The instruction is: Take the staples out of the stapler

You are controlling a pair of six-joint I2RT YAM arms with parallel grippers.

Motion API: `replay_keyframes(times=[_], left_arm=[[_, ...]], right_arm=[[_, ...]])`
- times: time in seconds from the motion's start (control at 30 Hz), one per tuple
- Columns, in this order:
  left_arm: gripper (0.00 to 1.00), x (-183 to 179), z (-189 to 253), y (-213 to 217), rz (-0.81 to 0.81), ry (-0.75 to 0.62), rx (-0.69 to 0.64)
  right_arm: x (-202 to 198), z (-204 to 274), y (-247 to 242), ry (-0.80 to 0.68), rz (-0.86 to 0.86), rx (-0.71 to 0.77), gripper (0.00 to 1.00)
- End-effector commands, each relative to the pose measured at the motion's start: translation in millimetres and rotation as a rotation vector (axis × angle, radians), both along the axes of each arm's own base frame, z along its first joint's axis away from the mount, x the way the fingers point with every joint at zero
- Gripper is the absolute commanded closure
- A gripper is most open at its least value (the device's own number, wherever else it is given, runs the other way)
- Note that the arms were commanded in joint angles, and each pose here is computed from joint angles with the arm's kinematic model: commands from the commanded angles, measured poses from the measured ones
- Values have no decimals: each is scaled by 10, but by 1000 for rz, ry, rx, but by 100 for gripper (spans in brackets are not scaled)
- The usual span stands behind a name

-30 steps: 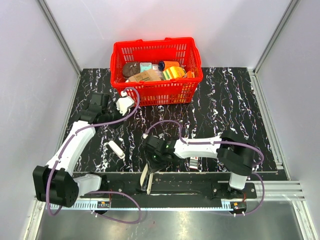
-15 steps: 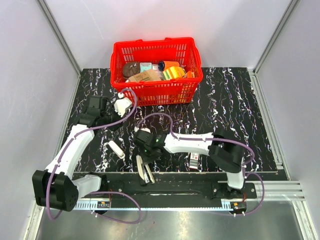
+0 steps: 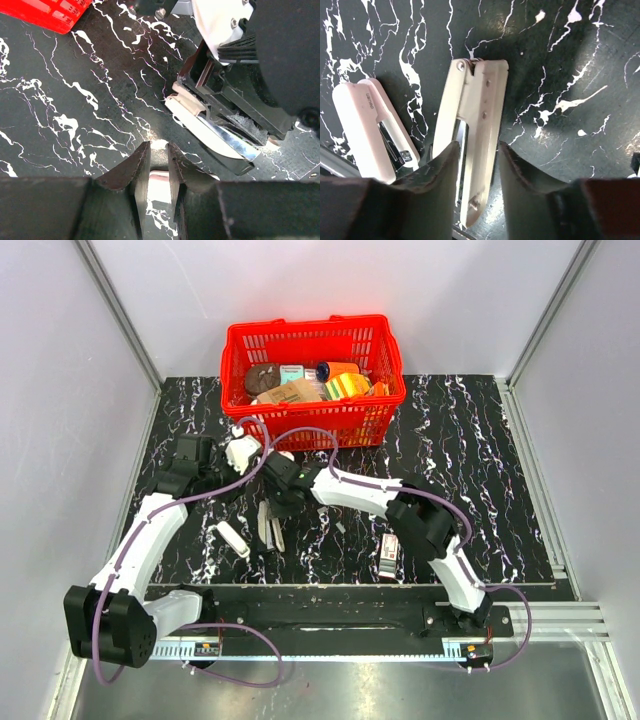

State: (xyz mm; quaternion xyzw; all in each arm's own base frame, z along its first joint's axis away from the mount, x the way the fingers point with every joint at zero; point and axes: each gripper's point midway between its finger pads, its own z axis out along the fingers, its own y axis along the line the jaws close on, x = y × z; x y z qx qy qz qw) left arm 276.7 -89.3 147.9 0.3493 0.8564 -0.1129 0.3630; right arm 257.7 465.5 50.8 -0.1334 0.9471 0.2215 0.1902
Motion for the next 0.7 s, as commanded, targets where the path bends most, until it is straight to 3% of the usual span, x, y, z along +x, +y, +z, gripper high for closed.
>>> replay_keyframes(times=[0.0,0.07,0.1,0.27,0.33,0.5,0.67], left_arm=[[74,91,97,-64,-3,-45,-45],[74,89,95,-68,-5,-46,-48],[74,87,96,-72,-4,-44,-51],[73,85,127,-94,-10,-50,-63],[73,80,138,-93,-11,-54,-63],[73,74,161,-108,-22,-63,-70],[73,91,201,-139,-29,-65,-84]], right_arm=[[146,270,-61,-47,-26,37,46],[152,364,-229,-64,-48,33,27],[151,440,-312,-75,-57,36,23],[21,807,-921,-130,-163,28,22],[-125,753,-1334,-122,-237,-33,20],[-507,510,-2265,-102,-411,-187,1],[-807,236,-2726,-46,-501,-238,1]])
